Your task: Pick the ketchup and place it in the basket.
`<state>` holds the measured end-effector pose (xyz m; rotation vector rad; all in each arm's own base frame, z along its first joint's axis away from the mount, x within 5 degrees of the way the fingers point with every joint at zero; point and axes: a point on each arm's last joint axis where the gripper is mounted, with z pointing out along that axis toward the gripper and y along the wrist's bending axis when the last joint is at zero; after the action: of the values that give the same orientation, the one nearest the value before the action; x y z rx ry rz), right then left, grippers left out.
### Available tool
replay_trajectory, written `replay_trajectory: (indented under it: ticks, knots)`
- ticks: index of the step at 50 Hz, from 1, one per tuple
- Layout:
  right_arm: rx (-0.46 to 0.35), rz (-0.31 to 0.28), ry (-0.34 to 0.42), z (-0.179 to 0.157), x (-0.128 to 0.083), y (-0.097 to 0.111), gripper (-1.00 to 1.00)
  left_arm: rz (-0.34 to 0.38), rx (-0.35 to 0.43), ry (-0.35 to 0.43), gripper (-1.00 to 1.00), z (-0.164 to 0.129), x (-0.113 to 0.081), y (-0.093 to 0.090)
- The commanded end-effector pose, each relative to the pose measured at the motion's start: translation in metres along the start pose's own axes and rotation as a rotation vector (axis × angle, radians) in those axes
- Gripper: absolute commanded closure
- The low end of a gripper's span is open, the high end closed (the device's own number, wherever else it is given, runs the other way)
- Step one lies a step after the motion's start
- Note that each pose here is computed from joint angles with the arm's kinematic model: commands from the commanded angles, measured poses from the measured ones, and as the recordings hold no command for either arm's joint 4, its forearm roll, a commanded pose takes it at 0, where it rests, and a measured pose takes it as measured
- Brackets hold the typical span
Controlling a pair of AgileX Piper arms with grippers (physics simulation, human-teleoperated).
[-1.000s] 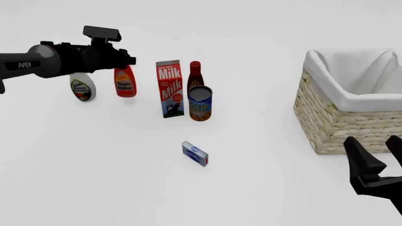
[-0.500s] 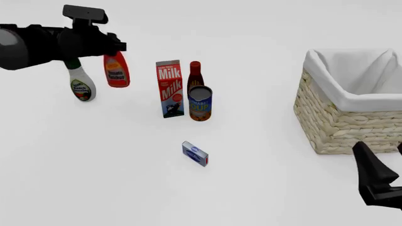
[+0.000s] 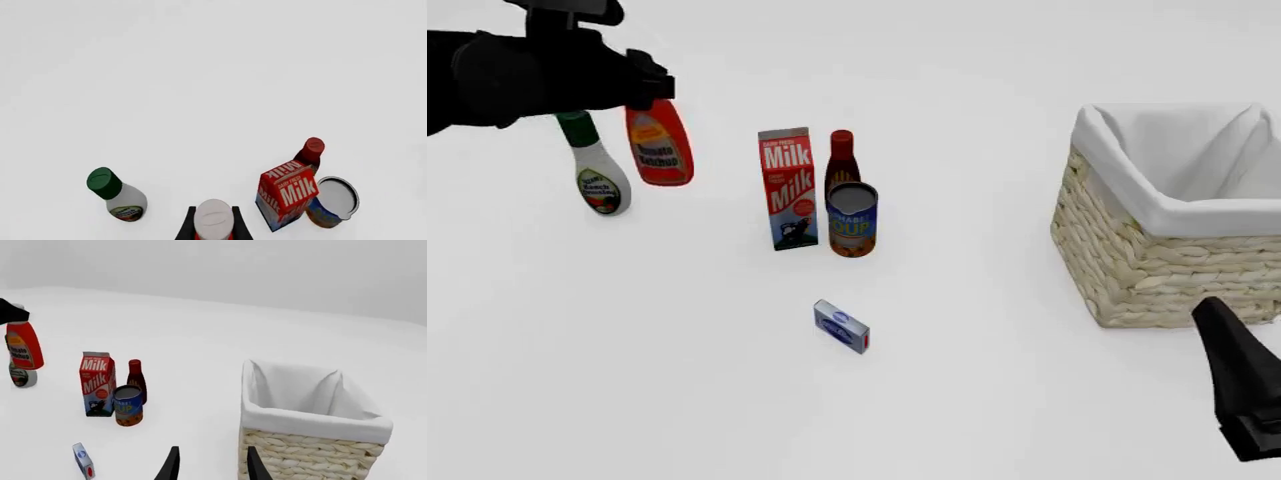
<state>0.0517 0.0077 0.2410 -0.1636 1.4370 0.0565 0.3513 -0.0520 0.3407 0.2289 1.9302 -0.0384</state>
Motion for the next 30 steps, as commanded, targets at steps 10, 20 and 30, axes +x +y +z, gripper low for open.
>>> replay_trajectory:
  ticks: [10,20,30]
  knots:
    - [-0.151,0.036,-0.003,0.002,-0.034,0.005,-1.0,0.019,0.06,-0.049,1.0,-0.085,-0.009,-0.018]
    - [-0.194,0.01,-0.016,0.011,-0.055,0.007,-1.0,0.045,0.087,-0.078,1.0,-0.122,-0.016,-0.023]
    - [-0.285,0.004,0.024,0.04,-0.052,0.021,-1.0,0.039,0.13,-0.121,1.0,-0.164,-0.019,-0.029]
